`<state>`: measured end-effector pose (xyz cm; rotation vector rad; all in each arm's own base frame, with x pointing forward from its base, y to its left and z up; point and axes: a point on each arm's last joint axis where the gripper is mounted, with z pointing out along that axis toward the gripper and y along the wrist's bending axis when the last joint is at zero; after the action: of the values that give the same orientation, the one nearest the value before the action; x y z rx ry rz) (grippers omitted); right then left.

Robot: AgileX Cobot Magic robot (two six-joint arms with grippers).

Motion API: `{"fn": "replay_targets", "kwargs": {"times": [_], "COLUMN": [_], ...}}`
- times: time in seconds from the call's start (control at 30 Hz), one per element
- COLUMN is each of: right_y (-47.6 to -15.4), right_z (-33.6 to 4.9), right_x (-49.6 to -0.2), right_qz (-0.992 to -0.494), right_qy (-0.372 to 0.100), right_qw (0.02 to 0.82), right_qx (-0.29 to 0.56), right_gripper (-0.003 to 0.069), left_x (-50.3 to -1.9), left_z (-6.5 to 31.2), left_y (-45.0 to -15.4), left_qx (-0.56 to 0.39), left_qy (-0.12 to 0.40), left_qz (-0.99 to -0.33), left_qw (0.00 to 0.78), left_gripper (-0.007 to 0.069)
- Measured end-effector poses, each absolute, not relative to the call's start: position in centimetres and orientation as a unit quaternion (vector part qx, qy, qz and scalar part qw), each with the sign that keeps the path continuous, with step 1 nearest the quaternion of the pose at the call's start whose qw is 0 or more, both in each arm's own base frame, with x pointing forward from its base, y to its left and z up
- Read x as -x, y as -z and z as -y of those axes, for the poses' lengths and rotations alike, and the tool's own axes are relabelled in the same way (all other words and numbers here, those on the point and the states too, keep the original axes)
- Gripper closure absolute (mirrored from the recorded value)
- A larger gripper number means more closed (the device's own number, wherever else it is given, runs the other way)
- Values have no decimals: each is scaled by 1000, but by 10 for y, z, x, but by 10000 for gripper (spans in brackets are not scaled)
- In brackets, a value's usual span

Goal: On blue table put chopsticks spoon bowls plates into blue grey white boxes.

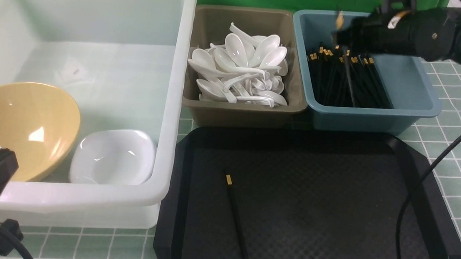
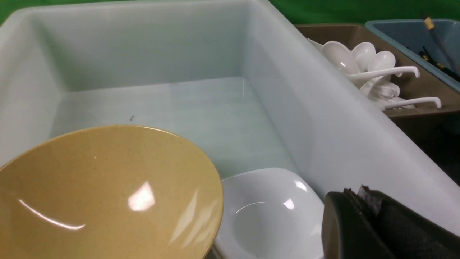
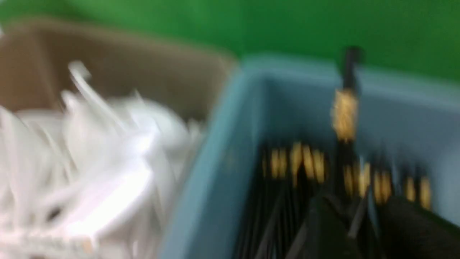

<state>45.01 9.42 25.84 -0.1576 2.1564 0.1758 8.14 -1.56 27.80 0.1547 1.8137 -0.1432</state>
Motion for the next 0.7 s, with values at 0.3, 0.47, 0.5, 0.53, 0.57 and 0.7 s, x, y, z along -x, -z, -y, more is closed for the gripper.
{"fn": "replay_targets", "kwargs": {"times": [0.3, 0.47, 0.5, 0.53, 0.57, 0.7], "right_y": [-247, -225, -220, -216, -212, -189], "right_z": [-178, -253, -266, -276, -280, -293], "right_x": [-354, -297, -288, -282, -280, -278], "right_qz": [-966, -936, -930, -928, -927, -928], "right_qy": [-85, -90, -91, -92, -93, -84], "right_qw": [126, 87, 87, 87, 89, 76], "right_qx": [209, 329, 344, 351, 353, 356], "right_gripper": [275, 275, 275, 275, 275, 275], "left_x": [-83, -83, -83, -83, -83, -83], "left_z": [15, 15, 15, 15, 15, 15], "left_y": [-277, -278, -278, -278, -278, -278], "left_qx": [-63, -63, -63, -63, -63, -63], "left_qy": [61, 61, 61, 61, 61, 61], "left_qz": [-773, -770, -769, -769, -769, -769], "left_qw": [628, 632, 633, 634, 634, 634], "left_gripper": [623, 623, 623, 623, 623, 623]}}
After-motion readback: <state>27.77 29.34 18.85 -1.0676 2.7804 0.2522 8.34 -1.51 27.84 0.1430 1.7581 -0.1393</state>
